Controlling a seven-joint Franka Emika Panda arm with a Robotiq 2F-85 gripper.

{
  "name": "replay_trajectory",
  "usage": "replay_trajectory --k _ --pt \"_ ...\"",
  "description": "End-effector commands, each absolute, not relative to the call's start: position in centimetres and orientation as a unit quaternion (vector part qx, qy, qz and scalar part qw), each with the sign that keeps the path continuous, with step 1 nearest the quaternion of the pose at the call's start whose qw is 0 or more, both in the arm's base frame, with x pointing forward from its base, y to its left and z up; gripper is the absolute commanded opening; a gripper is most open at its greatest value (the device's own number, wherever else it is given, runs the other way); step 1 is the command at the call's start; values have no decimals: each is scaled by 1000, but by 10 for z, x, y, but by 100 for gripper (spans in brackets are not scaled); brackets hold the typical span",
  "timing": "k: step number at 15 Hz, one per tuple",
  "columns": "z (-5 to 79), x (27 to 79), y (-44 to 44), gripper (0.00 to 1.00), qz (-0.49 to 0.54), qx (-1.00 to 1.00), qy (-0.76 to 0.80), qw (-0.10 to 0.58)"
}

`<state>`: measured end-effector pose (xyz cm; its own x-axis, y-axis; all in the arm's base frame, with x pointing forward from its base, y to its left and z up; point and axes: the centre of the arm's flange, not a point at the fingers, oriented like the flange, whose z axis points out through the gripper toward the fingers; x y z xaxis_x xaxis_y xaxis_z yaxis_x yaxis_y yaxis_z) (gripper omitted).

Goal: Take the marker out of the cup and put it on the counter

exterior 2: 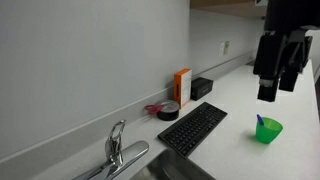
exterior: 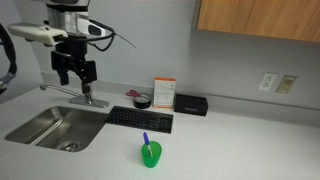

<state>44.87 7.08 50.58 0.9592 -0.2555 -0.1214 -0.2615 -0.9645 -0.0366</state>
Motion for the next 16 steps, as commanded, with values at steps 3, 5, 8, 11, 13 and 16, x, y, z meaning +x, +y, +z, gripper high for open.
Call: replay_trajectory --k 3,5,8,11,13,16 --pt "505 449 71 100 58 -989 131 26" --pt "505 449 71 100 58 -990 124 28" --pt "494 456 54 100 43 -991 129 18" --pt "471 469 22 100 39 -988 147 13" --pt "452 477 -6 100 37 -986 163 15" --pt "422 485 -50 100 43 -980 192 13"
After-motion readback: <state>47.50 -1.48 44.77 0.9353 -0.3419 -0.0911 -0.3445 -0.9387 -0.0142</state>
